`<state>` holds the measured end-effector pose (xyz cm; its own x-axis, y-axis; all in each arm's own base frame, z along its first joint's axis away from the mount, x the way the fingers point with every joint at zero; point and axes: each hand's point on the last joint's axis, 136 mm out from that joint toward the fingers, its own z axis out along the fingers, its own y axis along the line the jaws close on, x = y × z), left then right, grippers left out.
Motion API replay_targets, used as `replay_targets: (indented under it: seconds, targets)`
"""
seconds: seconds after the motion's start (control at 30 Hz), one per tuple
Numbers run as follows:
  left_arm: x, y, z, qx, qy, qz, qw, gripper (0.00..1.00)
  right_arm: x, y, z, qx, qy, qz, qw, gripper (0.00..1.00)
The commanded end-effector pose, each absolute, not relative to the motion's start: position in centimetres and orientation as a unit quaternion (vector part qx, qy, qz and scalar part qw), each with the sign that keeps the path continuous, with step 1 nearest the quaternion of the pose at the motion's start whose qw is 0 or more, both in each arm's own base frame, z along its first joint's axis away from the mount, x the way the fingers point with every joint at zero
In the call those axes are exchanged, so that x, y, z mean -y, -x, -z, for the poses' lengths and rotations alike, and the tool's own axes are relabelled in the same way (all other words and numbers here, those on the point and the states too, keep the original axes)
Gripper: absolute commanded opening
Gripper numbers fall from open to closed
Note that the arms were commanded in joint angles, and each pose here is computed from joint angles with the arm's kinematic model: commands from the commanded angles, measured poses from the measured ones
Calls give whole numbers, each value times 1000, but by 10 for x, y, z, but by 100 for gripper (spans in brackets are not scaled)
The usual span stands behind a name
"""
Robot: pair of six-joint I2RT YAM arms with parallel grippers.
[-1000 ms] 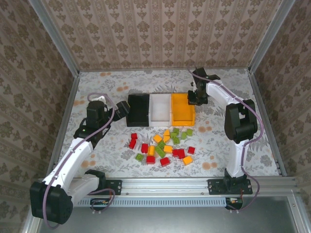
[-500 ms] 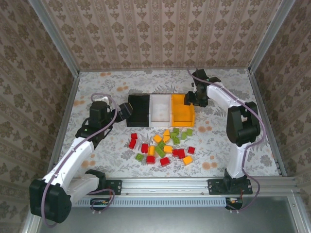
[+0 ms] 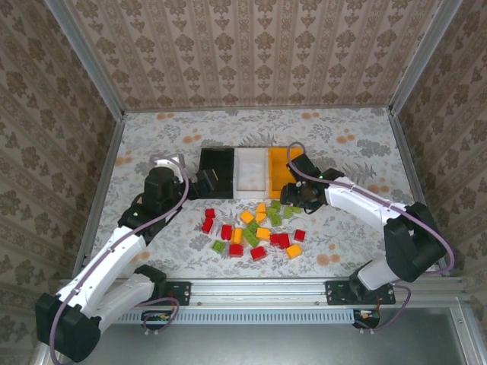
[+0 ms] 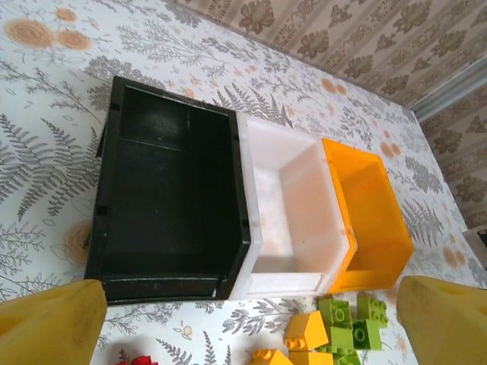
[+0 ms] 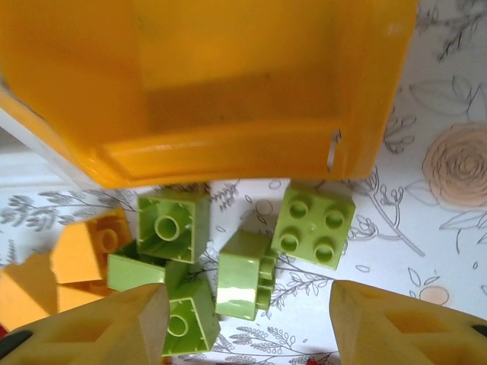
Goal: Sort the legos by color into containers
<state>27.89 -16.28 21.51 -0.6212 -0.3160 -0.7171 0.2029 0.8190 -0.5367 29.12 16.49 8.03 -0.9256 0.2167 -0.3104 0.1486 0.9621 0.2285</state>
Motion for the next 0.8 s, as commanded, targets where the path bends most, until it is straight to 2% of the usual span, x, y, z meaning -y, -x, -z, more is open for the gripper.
replay_targets:
  seconds: [0.0,0.77]
  targets:
    - [160,-277,-210,-852,35,289,435,100,-166,-305,-81,-961,-153,-97,207,60]
    - [159,-276,-196,-859,39,283,424,100,-174,-281,-30,-976,-152,-64,143,50]
